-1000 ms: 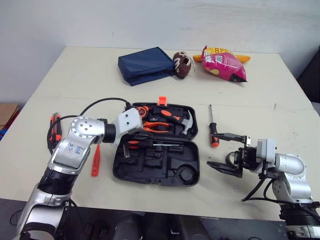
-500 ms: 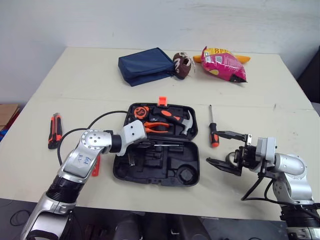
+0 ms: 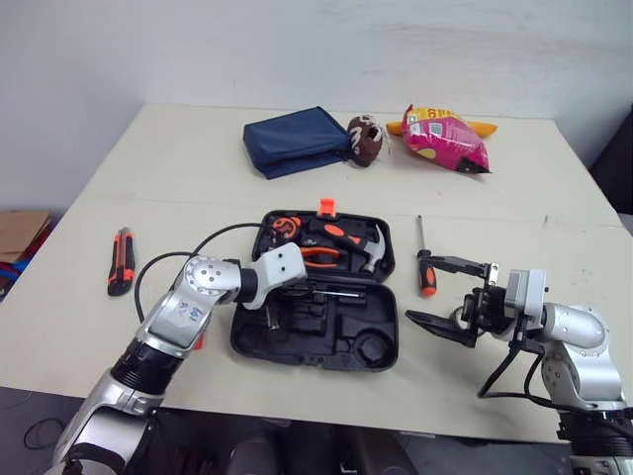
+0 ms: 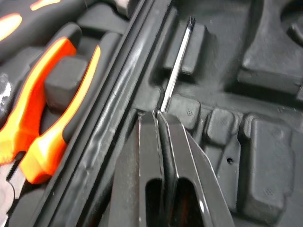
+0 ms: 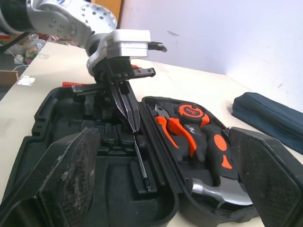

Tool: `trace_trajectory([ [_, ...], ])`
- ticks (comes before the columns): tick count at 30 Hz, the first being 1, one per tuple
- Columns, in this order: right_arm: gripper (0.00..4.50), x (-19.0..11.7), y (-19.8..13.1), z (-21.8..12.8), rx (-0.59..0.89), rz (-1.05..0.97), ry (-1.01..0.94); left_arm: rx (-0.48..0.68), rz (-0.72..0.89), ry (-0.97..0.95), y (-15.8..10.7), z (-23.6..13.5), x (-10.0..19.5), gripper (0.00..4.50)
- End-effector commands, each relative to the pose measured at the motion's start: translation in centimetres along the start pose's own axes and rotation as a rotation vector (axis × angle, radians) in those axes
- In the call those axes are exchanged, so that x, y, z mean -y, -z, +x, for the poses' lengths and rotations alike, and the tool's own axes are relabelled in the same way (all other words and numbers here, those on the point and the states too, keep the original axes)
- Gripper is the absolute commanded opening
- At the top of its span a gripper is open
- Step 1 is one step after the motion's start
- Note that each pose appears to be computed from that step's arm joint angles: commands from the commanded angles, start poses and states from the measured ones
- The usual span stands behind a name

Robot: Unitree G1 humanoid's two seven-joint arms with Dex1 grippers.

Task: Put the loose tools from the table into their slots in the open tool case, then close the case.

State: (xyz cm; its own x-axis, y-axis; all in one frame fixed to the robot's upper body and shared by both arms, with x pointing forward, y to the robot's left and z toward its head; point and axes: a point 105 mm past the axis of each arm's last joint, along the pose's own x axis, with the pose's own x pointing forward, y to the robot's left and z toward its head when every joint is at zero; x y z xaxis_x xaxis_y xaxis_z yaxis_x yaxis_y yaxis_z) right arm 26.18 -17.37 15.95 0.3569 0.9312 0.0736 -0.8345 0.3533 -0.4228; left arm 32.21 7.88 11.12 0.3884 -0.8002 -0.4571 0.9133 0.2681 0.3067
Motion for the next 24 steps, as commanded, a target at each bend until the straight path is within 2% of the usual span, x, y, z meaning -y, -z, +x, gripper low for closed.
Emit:
trace_trajectory([
  [1, 4.50, 1.2, -1.6, -0.7, 0.005, -0.052, 0.073, 0.163, 0.045, -0.045, -1.9, -1.0, -1.0, 0.03],
  [4, 4.50, 2.1, -2.2, -1.9, -0.027, -0.066, 0.145, 0.327, 0.129, -0.123, -4.7, -4.3, -2.5, 0.03],
  [5, 4.50, 2.5, -2.3, -2.6, -0.051, -0.074, 0.175, 0.374, 0.161, -0.111, -5.3, -6.2, -2.4, 0.26],
  [7, 4.50, 2.8, -2.3, -3.8, -0.102, -0.075, 0.225, 0.370, 0.195, -0.157, -5.2, -9.0, -2.8, 0.82],
  [9, 4.50, 3.1, -2.2, -4.7, -0.130, -0.069, 0.275, 0.336, 0.180, -0.214, -4.3, -10.7, -3.3, 1.73],
  [13, 4.50, 3.7, -1.7, -9.2, -0.233, -0.074, 0.477, 0.257, 0.096, -0.396, -0.3, -16.4, -3.4, 3.62],
  [15, 4.50, 3.0, -0.9, -11.5, -0.299, -0.059, 0.542, 0.180, 0.038, -0.519, 2.6, -19.6, -3.3, 4.47],
  [18, 4.50, 1.7, -0.1, -14.7, -0.381, -0.037, 0.636, 0.050, -0.089, -0.690, 7.2, -25.2, -2.2, 4.47],
  [24, 4.50, 0.4, 0.8, -18.9, -0.454, 0.001, 0.786, -0.053, -0.267, -1.038, 12.4, -34.7, 0.4, 4.47],
])
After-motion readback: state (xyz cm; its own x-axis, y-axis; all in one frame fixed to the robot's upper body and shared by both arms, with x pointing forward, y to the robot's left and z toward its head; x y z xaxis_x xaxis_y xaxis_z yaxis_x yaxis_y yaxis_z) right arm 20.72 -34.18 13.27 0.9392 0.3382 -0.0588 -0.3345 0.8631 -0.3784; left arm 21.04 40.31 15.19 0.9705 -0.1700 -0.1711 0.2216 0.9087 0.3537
